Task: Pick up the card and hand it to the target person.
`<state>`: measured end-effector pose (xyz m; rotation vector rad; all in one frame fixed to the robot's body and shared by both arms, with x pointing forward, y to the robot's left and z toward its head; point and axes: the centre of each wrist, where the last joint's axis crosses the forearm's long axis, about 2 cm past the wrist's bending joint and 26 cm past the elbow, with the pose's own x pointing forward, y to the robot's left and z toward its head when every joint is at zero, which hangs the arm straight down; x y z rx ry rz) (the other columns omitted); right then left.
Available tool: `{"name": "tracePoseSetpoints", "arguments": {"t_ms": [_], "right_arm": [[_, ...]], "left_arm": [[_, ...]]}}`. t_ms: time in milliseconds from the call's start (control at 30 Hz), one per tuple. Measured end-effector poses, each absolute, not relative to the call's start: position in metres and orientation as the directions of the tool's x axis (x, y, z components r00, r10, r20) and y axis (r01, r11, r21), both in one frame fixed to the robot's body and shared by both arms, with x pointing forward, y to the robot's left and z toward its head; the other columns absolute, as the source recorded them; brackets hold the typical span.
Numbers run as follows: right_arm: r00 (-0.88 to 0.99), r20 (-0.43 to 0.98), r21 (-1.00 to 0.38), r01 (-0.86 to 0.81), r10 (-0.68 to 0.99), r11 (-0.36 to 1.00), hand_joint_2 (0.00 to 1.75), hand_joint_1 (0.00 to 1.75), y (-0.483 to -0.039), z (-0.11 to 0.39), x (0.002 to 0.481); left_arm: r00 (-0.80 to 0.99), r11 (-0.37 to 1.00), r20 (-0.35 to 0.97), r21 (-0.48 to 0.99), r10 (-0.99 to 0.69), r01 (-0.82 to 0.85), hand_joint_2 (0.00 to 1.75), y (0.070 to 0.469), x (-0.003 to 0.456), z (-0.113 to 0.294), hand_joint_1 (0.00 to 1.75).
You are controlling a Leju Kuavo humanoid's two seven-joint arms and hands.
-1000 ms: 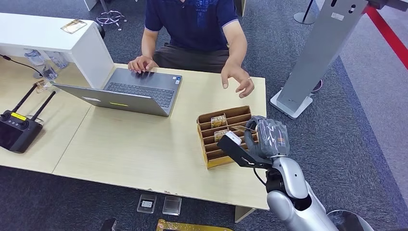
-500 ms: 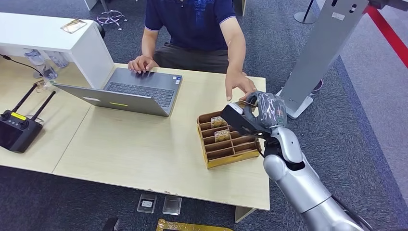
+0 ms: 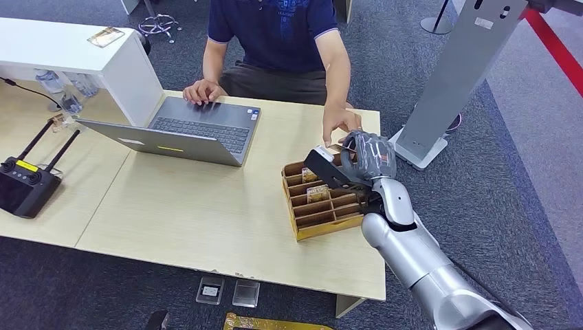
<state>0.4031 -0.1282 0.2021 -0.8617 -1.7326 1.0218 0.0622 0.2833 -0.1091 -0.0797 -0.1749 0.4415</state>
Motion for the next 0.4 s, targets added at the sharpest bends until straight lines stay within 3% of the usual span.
{"name": "tracePoseSetpoints", "arguments": {"t_ms": [67,400], "right_arm": [[-0.336,0.352,-0.906,0.114,0.874,0.408,1.75,0.0,-0.127,0.201,0.404],[-0.323,0.345,-0.915,0.093,0.881,0.392,1.75,0.0,-0.126,0.19,0.405]], "left_arm": [[0.888,0.9,0.151,-0.115,0.433,-0.42,0.0,0.283,0.062,-0.109,0.0],[0.883,0.899,0.17,-0.118,0.437,-0.422,0.0,0.283,0.062,-0.109,0.0]]}}
